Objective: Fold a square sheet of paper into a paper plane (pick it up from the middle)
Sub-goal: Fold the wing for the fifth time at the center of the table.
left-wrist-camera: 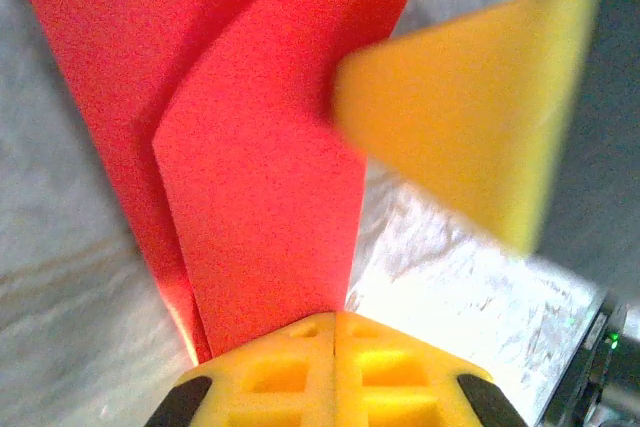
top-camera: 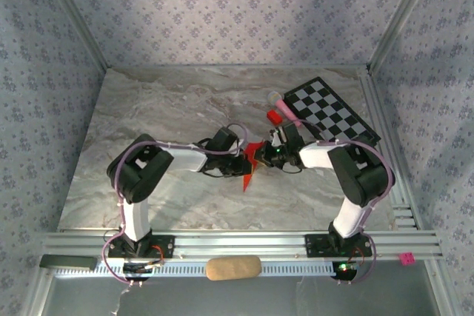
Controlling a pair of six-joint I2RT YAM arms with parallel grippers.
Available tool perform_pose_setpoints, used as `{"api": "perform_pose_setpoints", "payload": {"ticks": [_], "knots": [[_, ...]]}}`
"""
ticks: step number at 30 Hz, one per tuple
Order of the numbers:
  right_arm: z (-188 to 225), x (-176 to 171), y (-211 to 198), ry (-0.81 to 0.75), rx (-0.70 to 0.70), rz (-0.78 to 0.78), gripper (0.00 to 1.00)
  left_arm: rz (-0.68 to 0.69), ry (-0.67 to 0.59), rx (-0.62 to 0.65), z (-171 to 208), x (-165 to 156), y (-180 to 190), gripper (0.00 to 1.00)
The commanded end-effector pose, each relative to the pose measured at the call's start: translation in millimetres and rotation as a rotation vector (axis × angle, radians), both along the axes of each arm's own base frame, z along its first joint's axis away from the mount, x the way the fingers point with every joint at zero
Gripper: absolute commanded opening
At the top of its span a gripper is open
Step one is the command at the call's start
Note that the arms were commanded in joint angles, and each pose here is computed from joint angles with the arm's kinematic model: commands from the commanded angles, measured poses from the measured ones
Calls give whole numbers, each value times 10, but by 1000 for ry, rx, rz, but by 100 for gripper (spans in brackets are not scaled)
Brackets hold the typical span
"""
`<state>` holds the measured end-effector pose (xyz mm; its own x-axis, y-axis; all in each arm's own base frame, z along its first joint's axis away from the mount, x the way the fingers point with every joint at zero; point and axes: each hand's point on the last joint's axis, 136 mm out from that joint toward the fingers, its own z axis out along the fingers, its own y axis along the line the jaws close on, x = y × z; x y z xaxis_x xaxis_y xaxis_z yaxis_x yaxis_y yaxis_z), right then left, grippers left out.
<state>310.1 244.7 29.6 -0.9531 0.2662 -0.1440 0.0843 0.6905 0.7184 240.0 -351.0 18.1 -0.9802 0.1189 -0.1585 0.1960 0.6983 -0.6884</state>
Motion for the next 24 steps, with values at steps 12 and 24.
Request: {"api": "perform_pose_setpoints", "payload": {"ticks": [12,24], "knots": [[328,-183,150,-119,-15,128,11,-123,144,211,-555,-575,717,0],[-95,-136,234,-69,-91,126,9,-105,143,210,-541,-562,743,0]]}}
